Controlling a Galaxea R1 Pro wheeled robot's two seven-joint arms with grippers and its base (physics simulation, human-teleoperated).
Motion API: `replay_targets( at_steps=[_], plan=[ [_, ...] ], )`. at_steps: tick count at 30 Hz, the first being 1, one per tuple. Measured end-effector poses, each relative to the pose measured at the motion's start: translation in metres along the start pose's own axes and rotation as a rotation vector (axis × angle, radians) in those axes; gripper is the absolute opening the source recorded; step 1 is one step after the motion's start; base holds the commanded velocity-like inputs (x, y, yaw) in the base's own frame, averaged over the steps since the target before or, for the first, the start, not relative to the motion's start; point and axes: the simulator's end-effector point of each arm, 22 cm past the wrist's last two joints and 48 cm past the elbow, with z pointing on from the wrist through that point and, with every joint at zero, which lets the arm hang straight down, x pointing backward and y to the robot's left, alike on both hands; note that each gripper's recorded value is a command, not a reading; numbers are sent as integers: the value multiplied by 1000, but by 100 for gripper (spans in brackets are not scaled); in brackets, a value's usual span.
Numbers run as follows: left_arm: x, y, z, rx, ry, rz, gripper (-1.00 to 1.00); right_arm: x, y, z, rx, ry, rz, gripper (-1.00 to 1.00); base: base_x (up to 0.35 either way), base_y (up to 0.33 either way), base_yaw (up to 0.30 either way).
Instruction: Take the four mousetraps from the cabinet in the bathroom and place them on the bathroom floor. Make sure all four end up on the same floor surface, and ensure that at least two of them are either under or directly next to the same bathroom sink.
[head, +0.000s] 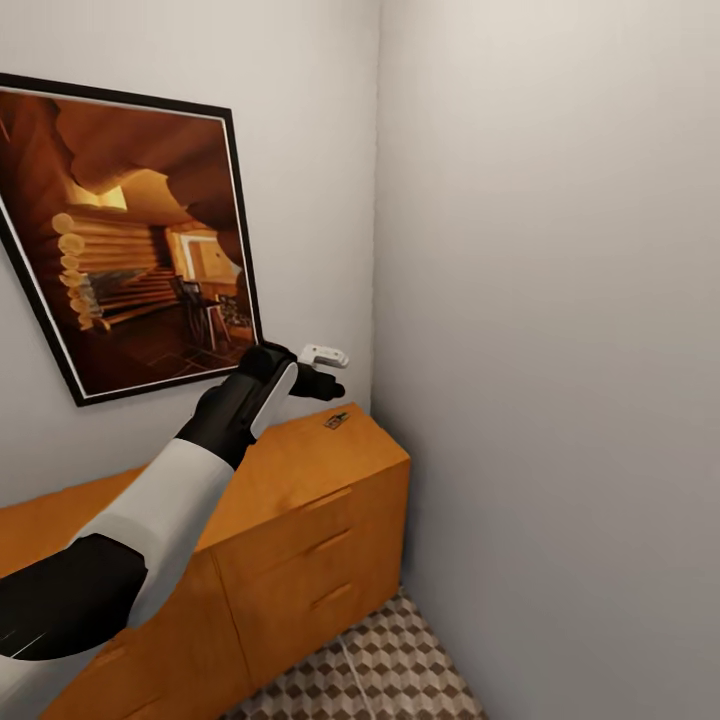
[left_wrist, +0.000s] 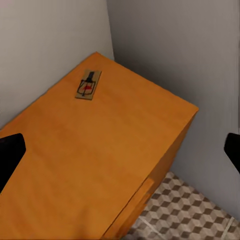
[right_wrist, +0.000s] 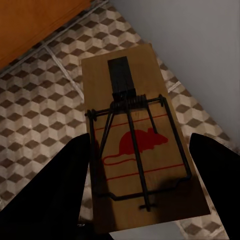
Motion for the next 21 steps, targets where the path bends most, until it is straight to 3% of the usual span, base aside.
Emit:
replay_targets(
  at_steps=[13, 21],
  plan=[
    [8, 2, 5, -3, 22, -5, 100, 0, 0, 0, 0, 0, 0, -100, 0, 265, -12],
    [12, 0, 7, -5, 32, 7, 100, 0, 0, 0, 0, 0, 0, -100, 0, 39, 0]
  ],
)
